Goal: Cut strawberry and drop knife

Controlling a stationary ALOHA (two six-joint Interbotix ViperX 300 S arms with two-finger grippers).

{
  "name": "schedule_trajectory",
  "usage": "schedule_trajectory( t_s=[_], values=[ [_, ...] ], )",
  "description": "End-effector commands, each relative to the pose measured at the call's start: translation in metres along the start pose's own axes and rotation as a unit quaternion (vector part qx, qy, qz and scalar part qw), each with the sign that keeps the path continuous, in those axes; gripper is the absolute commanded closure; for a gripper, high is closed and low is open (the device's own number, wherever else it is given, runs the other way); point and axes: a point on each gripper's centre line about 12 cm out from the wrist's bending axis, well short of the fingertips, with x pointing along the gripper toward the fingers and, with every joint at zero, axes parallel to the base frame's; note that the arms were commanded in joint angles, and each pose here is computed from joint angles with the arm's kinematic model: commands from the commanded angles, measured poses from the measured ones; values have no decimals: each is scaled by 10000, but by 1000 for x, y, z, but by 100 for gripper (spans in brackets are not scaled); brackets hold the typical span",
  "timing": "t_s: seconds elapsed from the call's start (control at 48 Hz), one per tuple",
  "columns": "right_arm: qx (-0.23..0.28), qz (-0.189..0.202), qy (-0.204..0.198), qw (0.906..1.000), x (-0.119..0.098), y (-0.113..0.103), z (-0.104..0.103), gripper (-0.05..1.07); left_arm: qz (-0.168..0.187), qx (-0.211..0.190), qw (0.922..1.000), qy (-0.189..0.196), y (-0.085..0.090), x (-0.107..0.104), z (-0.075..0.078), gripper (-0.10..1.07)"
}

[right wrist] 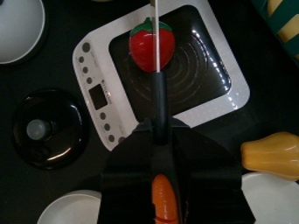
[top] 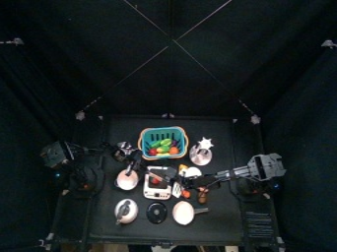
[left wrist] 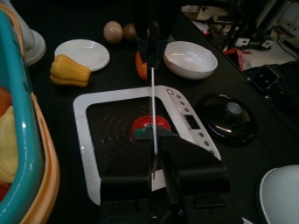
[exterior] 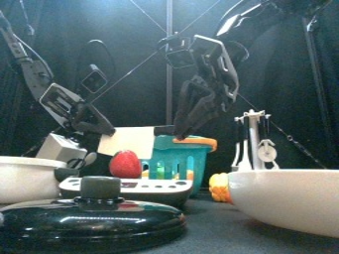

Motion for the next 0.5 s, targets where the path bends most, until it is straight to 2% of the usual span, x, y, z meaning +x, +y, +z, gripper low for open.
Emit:
schedule_trajectory(
  t_s=[0.0,0.188,0.479],
  values=[
    [-41,51,-81,9999,-7,5,4,78,50,14,10000,1,1,0,2,53],
    [-267,-12,-100,9996,-5,4,1,78,-5,34,10000,31,-4,1,0,53],
    [-293,-78,-54,9995,1,2,0,78,-21,-9,10000,63,-8,0,-4,53]
  ],
)
